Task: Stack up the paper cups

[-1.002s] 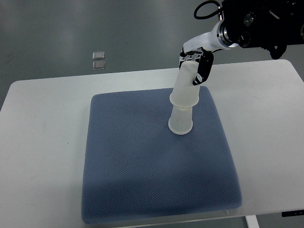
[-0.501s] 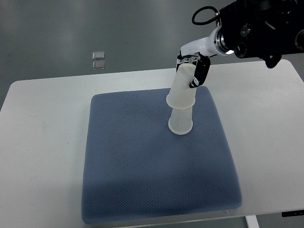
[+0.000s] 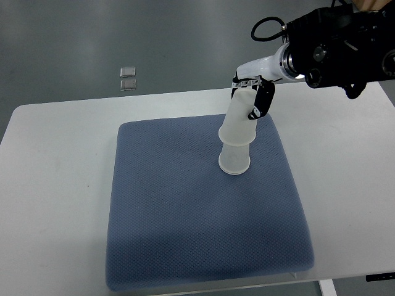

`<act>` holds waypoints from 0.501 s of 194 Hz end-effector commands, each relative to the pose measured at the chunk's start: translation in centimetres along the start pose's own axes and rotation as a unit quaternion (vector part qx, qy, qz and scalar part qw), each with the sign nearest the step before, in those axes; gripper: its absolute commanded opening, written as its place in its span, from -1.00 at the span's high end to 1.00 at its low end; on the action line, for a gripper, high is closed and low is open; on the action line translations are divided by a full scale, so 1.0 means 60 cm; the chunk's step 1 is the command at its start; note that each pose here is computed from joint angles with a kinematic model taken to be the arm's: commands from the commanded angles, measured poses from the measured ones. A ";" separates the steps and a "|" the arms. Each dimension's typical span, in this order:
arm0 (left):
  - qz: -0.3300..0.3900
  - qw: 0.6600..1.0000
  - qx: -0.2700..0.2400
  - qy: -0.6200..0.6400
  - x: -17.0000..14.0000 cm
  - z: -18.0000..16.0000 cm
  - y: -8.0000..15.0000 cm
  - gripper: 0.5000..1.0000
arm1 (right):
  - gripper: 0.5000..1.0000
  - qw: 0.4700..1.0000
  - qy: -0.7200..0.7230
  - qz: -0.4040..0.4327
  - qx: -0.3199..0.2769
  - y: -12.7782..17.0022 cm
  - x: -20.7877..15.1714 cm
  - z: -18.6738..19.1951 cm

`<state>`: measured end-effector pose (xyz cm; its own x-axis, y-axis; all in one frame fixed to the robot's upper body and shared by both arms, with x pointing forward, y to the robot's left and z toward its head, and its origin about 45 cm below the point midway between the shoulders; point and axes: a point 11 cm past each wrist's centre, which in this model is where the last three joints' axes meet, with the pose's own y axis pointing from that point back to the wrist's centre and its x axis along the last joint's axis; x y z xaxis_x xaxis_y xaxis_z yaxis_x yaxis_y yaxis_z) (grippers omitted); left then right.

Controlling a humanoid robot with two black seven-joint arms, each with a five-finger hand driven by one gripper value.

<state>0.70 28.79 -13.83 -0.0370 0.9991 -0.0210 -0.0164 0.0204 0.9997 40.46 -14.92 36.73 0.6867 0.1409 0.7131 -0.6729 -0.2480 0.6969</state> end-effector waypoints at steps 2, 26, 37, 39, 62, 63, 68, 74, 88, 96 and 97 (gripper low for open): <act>0.000 1.000 0.000 0.000 0.000 0.000 0.000 -1.00 | 0.19 1.000 0.000 0.001 -0.001 -0.001 0.000 0.000; 0.000 1.000 0.000 0.000 0.000 0.000 0.000 -1.00 | 0.16 1.000 0.001 0.000 -0.006 -0.006 -0.007 0.006; 0.000 1.000 0.000 0.000 0.000 0.000 0.000 -1.00 | 0.15 1.000 0.001 0.003 -0.007 -0.007 -0.007 0.007; 0.000 1.000 0.000 0.000 0.000 0.000 0.000 -1.00 | 0.15 1.000 0.001 0.003 -0.007 -0.007 -0.007 0.007; 0.000 1.000 0.000 -0.001 0.000 0.000 0.000 -1.00 | 0.02 1.000 0.003 0.002 -0.006 -0.008 -0.008 0.004; 0.000 1.000 0.000 -0.001 0.000 0.000 0.000 -1.00 | 0.02 1.000 0.003 0.002 -0.006 -0.008 -0.008 0.004; -0.001 1.000 0.000 -0.001 -0.001 0.000 0.000 -1.00 | 0.01 1.000 0.002 0.002 -0.006 -0.009 -0.009 0.004; 0.000 1.000 0.000 -0.001 0.000 0.000 0.000 -1.00 | 0.00 1.000 0.002 0.001 -0.006 -0.009 -0.010 0.004; 0.000 1.000 0.000 -0.001 0.000 0.000 0.000 -1.00 | 0.00 1.000 0.002 0.000 -0.005 -0.010 -0.011 0.004; 0.000 1.000 0.001 -0.001 0.000 0.000 0.000 -1.00 | -0.01 1.000 0.002 -0.001 -0.006 -0.011 -0.012 0.004; 0.000 1.000 0.001 -0.001 0.000 0.000 0.000 -1.00 | -0.01 1.000 0.002 -0.001 -0.006 -0.011 -0.012 0.004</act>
<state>0.69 28.76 -13.83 -0.0354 0.9991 -0.0217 -0.0163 0.0211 0.9996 40.49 -15.12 35.87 0.6850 0.1446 0.7140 -0.6766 -0.2372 0.6971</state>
